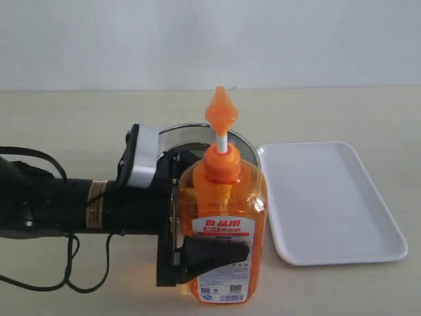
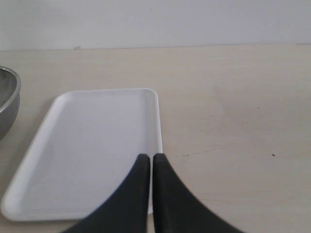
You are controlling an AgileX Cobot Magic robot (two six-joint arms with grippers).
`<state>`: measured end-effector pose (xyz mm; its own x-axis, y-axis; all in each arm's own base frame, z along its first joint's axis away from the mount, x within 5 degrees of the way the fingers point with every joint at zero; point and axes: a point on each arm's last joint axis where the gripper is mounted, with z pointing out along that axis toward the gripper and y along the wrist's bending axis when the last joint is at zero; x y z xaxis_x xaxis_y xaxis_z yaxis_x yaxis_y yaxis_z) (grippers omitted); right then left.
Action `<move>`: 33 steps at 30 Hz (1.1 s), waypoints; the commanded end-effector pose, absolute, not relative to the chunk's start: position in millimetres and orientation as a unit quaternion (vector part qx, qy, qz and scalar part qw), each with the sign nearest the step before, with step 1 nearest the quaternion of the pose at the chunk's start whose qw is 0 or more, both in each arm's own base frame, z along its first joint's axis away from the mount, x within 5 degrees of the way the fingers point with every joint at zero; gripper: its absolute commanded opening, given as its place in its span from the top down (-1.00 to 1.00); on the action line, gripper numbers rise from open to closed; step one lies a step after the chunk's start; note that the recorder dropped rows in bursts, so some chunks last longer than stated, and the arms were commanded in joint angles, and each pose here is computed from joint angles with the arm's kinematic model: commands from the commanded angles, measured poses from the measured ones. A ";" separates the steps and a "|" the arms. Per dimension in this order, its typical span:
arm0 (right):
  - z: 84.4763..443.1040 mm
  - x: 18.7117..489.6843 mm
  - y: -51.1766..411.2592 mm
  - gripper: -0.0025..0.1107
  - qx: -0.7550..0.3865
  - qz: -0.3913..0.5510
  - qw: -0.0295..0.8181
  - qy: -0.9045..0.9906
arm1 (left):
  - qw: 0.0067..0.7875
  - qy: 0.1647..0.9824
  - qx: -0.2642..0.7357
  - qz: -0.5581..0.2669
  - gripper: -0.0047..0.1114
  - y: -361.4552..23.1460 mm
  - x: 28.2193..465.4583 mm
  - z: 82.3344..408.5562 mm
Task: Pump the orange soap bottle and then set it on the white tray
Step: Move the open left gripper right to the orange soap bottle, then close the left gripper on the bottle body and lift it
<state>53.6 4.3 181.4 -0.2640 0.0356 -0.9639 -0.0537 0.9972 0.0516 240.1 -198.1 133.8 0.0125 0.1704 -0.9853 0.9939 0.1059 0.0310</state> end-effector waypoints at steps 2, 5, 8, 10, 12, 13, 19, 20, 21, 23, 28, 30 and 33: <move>183.1 53.6 3.8 0.96 -0.003 0.035 0.614 0.788 | 0.465 0.580 0.489 -0.457 -0.71 -207.1 251.1 130.9; 183.1 53.6 3.8 0.96 -0.003 0.035 0.614 0.788 | 0.451 0.584 0.484 -0.470 -0.13 -209.1 253.0 132.0; 183.1 53.6 3.8 0.96 -0.003 0.035 0.614 0.788 | 0.440 0.584 0.489 -0.475 0.45 -209.1 250.9 131.1; 183.1 53.6 3.8 0.96 -0.003 0.035 0.614 0.788 | 0.435 0.581 0.496 -0.476 0.78 -209.1 249.5 130.6; 183.1 53.6 3.8 0.96 -0.003 0.035 0.614 0.788 | 0.412 0.581 0.507 -0.486 0.84 -208.8 245.1 128.7; 183.1 53.6 3.8 0.96 -0.003 0.035 0.614 0.788 | 0.405 0.579 0.511 -0.488 0.84 -208.6 243.7 128.1; 183.1 53.6 3.8 0.96 -0.003 0.035 0.614 0.788 | 0.383 0.566 0.540 -0.491 0.84 -207.7 237.6 125.4; 183.1 53.6 3.8 0.96 -0.003 0.035 0.614 0.788 | 0.383 0.566 0.540 -0.491 0.84 -207.7 237.6 125.4; 183.1 53.6 3.8 0.96 -0.003 0.035 0.614 0.788 | 0.383 0.566 0.540 -0.491 0.84 -207.7 237.6 125.4; 183.1 53.6 3.8 0.96 -0.003 0.035 0.614 0.788 | 0.382 0.565 0.542 -0.491 0.84 -207.6 237.3 125.3; 183.1 53.6 3.8 0.96 -0.003 0.035 0.614 0.788 | 0.380 0.565 0.543 -0.492 0.84 -207.5 237.0 125.1; 183.1 53.6 3.8 0.96 -0.003 0.035 0.614 0.788 | 0.380 0.565 0.543 -0.492 0.84 -207.5 237.0 125.1; 183.1 53.6 3.8 0.96 -0.003 0.035 0.614 0.788 | 0.380 0.565 0.543 -0.492 0.84 -207.5 237.0 125.1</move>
<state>53.6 4.3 181.4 -0.2640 0.0356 -0.9639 -0.0537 0.9972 0.0516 238.8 -207.5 129.8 -0.1032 0.1902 -0.9763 0.9907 -0.0680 -0.1180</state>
